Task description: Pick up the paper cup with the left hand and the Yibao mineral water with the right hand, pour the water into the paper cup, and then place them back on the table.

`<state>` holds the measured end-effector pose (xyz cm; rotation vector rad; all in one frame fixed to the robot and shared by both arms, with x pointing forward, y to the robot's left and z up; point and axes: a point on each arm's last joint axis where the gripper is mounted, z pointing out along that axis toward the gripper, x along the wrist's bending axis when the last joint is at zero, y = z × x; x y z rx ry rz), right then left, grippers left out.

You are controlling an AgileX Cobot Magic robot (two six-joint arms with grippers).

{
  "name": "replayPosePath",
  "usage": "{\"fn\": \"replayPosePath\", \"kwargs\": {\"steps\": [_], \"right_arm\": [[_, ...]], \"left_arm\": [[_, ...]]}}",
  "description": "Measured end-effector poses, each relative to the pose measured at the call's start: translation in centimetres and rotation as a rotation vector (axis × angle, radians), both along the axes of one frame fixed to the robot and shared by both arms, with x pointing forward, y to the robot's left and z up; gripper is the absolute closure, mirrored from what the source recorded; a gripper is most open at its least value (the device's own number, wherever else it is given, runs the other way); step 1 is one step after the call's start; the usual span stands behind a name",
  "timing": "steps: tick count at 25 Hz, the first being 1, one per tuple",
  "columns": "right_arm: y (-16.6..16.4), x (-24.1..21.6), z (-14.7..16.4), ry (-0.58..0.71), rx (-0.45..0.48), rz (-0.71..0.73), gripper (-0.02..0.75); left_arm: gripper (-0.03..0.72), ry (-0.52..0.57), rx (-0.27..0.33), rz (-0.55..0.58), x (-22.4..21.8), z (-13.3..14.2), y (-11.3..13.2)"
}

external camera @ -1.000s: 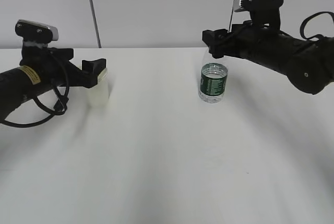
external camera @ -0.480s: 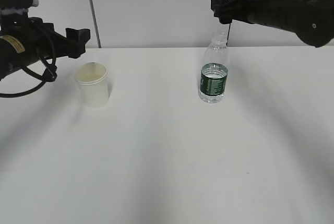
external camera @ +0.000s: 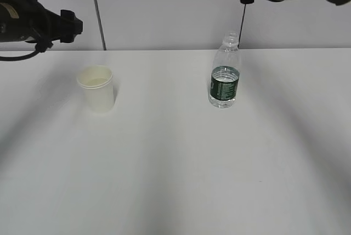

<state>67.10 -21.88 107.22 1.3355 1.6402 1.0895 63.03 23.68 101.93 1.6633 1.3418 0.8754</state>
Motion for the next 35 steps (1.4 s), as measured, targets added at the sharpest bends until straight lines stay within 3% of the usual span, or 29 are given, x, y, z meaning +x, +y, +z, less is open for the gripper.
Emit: {"fn": "replayPosePath", "kwargs": {"steps": [5, 16, 22, 28, 35], "right_arm": [[-0.4, 0.3, 2.2, 0.073, -0.025, -0.050, 0.164], [-1.9, -2.4, 9.5, 0.408, -0.038, -0.213, 0.164], [-2.4, -4.1, 9.4, 0.586, -0.069, -0.259, 0.164], [-2.1, -4.4, 9.4, 0.619, -0.053, -0.239, 0.164], [-1.6, -4.7, 9.6, 0.630, -0.008, -0.191, 0.164]], "left_arm": [[0.117, 0.151, 0.016, 0.073, 0.7, 2.0, 0.4], [0.118, 0.418, -0.001, 0.171, 0.4, 8.0, 0.8], [0.118, 0.616, 0.013, 0.196, -1.2, 8.5, 1.0], [0.118, 0.759, -0.022, 0.158, -2.3, 8.0, 0.4], [0.118, 0.827, 0.013, 0.135, -2.9, 7.7, 0.5]]}}
